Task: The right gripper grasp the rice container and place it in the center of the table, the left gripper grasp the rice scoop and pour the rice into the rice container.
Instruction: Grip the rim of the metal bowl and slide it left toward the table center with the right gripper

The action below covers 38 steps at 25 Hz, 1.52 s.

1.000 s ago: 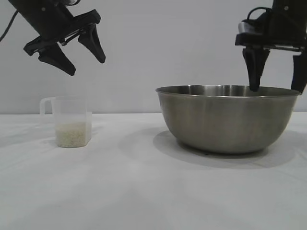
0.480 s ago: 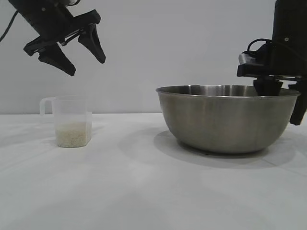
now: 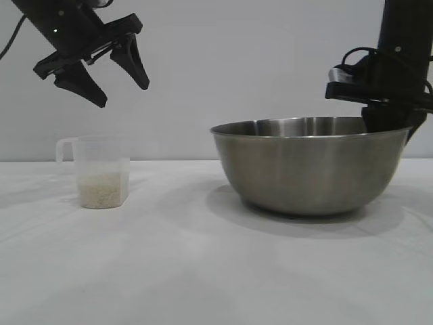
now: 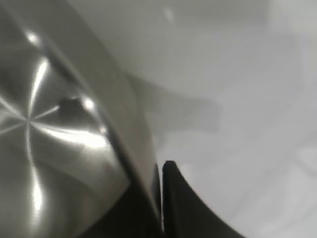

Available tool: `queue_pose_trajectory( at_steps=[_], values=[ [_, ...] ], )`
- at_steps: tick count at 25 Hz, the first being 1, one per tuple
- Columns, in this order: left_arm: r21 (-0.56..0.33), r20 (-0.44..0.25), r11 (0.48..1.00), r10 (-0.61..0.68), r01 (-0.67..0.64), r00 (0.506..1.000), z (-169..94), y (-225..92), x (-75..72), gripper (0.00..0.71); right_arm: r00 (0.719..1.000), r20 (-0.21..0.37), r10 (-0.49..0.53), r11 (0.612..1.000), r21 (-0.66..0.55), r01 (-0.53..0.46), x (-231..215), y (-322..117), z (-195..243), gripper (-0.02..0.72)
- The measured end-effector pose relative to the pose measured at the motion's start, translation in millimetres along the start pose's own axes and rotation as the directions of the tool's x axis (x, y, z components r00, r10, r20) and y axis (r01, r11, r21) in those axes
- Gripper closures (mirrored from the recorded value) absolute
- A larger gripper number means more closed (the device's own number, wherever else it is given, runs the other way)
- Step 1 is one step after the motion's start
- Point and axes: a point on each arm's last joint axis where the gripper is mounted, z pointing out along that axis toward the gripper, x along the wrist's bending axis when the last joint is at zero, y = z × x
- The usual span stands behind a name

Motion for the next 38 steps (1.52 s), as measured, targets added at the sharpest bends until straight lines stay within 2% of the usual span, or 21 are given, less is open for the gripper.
queue_pose_trajectory(
  at_steps=[9, 18, 19, 20, 26, 28, 29, 32, 33, 34, 38],
  values=[
    [0.01, 0.008, 1.0, 0.0, 0.0, 1.0, 0, -1, -0.7, 0.203, 0.993, -0.022, -0.118, 0.993, 0.003, 0.118, 52, -5, 2, 0.703],
    [0.011, 0.009, 1.0, 0.0, 0.0, 1.0, 0, -1, -0.8, 0.203, 0.993, -0.054, -0.105, 0.994, 0.03, 0.107, 55, -4, 15, 0.703],
    [0.011, 0.009, 1.0, 0.0, 0.0, 1.0, 0, -1, -0.8, 0.203, 0.993, -0.061, -0.102, 0.994, 0.031, 0.104, 56, -4, 16, 0.636],
    [0.011, 0.009, 1.0, 0.0, 0.0, 1.0, 0, -1, -0.8, 0.203, 0.993, -0.063, -0.101, 0.994, 0.031, 0.103, 56, -4, 16, 0.636],
    [0.011, 0.009, 1.0, 0.0, 0.0, 1.0, 0, -1, -0.8, 0.203, 0.993, -0.069, -0.098, 0.994, 0.031, 0.101, 57, -4, 16, 0.326],
    [0.011, 0.009, 1.0, 0.0, 0.0, 1.0, 0, -1, -0.8, 0.203, 0.993, -0.063, -0.102, 0.994, 0.025, 0.104, 56, -4, 14, 0.248],
    [0.011, 0.009, 1.0, 0.0, 0.0, 1.0, 0, -1, -0.8, 0.203, 0.993, -0.06, -0.105, 0.994, 0.017, 0.106, 57, -5, 11, 0.229],
    [0.011, 0.009, 1.0, 0.0, 0.0, 1.0, 0, -1, -0.8, 0.203, 0.991, -0.032, -0.127, 0.992, -0.026, 0.126, 58, -8, -8, 0.244],
    [0.011, 0.009, 1.0, 0.0, 0.0, 1.0, 0, -1, -0.8, 0.203, 0.99, -0.01, -0.139, 0.989, -0.045, 0.139, 58, -10, -18, 0.244],
    [0.011, 0.009, 1.0, 0.0, 0.0, 1.0, 0, -1, -0.8, 0.203, 0.989, 0.013, -0.146, 0.987, -0.066, 0.146, 57, -12, -28, 0.204],
    [0.011, 0.009, 1.0, 0.0, 0.0, 1.0, 0, -1, -0.8, 0.203, 0.981, 0.131, -0.144, 0.977, -0.139, 0.162, 53, -22, -65, 0.219]
  ],
)
